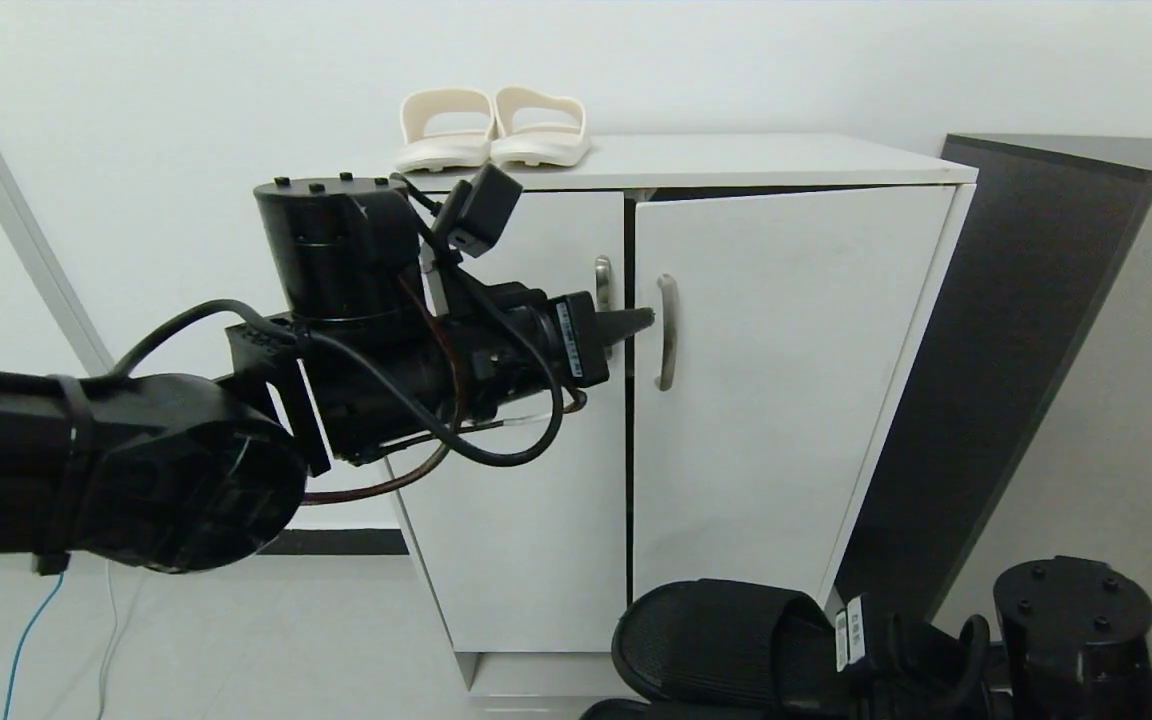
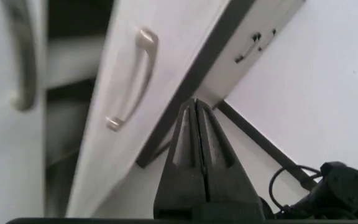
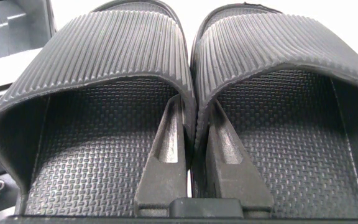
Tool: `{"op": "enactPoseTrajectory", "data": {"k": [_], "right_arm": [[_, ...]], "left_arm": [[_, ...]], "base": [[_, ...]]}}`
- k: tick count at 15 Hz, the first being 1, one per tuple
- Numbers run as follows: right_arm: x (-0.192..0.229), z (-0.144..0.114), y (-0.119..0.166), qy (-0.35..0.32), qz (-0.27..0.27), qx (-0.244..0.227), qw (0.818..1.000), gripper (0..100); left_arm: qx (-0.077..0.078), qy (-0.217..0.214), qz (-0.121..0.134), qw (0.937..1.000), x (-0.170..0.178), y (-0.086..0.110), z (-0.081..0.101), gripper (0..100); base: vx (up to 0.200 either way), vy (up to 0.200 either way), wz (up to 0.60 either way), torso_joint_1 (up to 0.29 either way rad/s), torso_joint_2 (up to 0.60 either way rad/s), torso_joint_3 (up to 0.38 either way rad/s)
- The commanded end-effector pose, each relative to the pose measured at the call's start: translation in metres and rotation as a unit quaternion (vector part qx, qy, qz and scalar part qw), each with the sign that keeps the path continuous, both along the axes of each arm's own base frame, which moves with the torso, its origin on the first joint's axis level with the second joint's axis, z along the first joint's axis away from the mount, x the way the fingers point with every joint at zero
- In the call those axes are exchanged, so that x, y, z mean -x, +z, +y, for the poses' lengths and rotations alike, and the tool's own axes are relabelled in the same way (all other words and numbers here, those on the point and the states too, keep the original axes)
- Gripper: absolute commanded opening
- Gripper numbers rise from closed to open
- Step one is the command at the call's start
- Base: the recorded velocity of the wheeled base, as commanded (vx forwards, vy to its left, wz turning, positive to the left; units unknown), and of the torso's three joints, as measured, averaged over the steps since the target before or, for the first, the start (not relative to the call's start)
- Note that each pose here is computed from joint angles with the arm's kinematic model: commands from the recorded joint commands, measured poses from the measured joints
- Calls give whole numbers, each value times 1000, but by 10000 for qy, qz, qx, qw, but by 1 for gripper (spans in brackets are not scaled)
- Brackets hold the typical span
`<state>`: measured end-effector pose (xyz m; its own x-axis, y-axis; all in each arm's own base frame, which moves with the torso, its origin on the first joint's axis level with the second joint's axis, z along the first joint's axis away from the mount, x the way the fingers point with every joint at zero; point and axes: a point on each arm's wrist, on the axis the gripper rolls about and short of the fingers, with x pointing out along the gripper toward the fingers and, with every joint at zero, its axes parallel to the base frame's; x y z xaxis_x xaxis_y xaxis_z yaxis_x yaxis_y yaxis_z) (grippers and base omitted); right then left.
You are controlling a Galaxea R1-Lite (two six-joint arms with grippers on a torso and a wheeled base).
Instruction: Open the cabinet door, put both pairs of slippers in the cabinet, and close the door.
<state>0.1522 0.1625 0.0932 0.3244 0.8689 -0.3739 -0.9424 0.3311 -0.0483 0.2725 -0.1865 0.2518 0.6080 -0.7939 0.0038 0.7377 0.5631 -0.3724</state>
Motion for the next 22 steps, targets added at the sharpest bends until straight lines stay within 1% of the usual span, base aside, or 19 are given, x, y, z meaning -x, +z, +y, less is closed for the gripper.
{"op": "enactPoseTrajectory", "data": {"k": [1, 2, 3, 4, 5, 6, 7, 8, 10, 15, 18, 19, 21, 22], "right_arm": [[0, 1, -1, 20, -22, 26, 10000, 0], [0, 1, -1, 20, -16, 31, 10000, 0], [0, 1, -1, 20, -16, 31, 10000, 0], [0, 1, -1, 23, -28, 29, 10000, 0], [0, 1, -1, 23, -28, 29, 10000, 0], [0, 0, -1, 23, -23, 34, 10000, 0], [0, 0, -1, 16, -25, 36, 10000, 0], [0, 0, -1, 16, -25, 36, 10000, 0], [0, 0, -1, 16, -25, 36, 10000, 0], [1, 1, -2, 35, -21, 49, 10000, 0], [2, 1, -2, 50, -21, 49, 10000, 0], [2, 1, -2, 50, -21, 49, 10000, 0], [2, 1, -2, 47, 2, 63, 10000, 0], [1, 1, -4, 50, 17, 87, 9999, 0]], "left_arm": [[40, 168, -46, 9998, -8, 4, 8, 0], [46, 260, -28, 9996, -16, 1, 11, 0], [108, 320, -20, 9994, -24, -1, 11, 0], [243, 347, -50, 9991, -34, -3, 9, 0], [305, 367, -55, 9988, -39, -4, 7, 0], [371, 379, -67, 9986, -53, -6, 1, 0], [379, 379, -67, 9985, -56, -6, -1, 0], [385, 394, -74, 9985, -67, -7, -7, 0], [354, 426, -21, 9985, -77, -6, -12, 0], [342, 427, -2, 9985, -82, -6, -15, 0], [343, 396, -1, 9986, -79, -4, -16, 0], [318, 367, 27, 9988, -76, -6, -17, 0], [288, 208, 65, 9993, -61, -6, -23, 0], [274, 63, 76, 9996, -49, -6, -29, 0]], "base": [[0, 0, 0, 0, 0, 0], [0, 0, 0, 0, 0, 0], [0, 0, 0, 0, 0, 0], [0, 0, 0, 0, 0, 0], [0, 0, 0, 0, 0, 0], [0, 0, 0, 0, 0, 0], [0, 0, 0, 0, 0, 0], [0, 0, 0, 0, 0, 0], [0, 0, 0, 0, 0, 0], [0, 0, 0, 0, 0, 0], [0, 0, 0, 0, 0, 0], [-200, 0, 0, 2, 2, 7], [-200, 0, 0, 2, 7, -5], [-200, 0, 0, -2, 7, -2]]}}
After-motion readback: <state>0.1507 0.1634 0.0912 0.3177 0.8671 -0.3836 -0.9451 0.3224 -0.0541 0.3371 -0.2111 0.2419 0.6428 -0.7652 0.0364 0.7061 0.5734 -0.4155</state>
